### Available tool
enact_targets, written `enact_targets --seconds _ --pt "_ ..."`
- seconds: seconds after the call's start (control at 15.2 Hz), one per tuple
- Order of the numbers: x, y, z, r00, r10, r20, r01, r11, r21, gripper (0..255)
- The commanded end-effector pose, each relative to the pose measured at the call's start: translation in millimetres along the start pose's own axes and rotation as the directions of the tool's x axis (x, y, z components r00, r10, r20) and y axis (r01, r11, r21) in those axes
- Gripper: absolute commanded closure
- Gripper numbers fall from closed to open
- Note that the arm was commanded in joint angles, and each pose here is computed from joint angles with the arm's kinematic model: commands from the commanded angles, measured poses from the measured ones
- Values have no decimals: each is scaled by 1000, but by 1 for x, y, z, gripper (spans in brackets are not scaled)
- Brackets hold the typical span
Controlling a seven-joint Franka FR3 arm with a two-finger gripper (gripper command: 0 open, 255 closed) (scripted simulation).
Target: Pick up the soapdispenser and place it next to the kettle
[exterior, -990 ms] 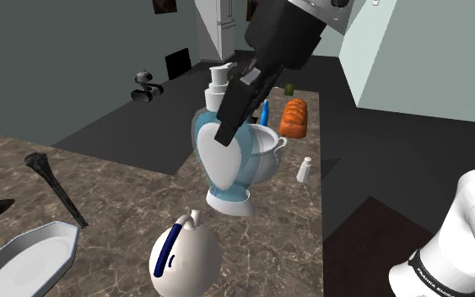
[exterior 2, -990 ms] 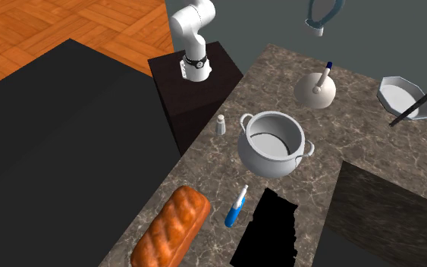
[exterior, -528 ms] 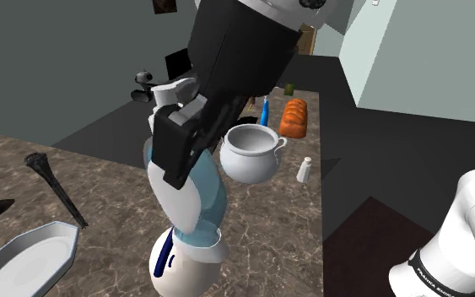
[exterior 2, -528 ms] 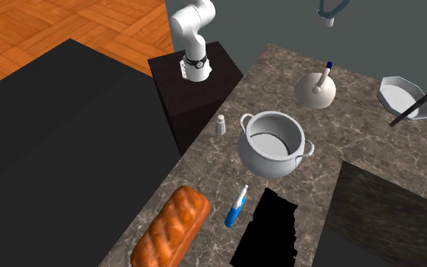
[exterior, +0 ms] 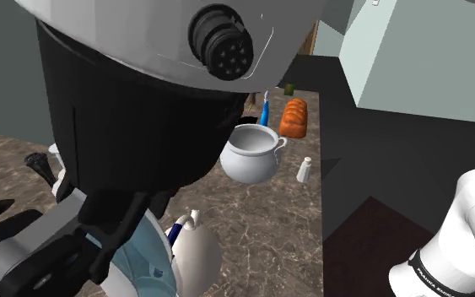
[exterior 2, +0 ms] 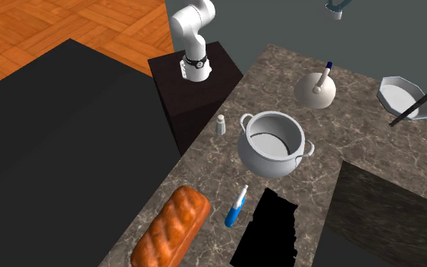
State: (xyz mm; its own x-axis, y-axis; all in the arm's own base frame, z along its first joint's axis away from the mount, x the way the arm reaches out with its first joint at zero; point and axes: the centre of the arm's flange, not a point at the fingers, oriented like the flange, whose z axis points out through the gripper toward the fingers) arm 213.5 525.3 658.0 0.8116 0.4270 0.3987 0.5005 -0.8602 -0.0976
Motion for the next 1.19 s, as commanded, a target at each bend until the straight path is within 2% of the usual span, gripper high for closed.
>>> enact_targets --seconds 0.0,1.12 --pt "-5 -3 7 1000 1 -1 -1 1000 1 255" --pt "-40 5 89 1000 1 -1 -1 1000 1 255"
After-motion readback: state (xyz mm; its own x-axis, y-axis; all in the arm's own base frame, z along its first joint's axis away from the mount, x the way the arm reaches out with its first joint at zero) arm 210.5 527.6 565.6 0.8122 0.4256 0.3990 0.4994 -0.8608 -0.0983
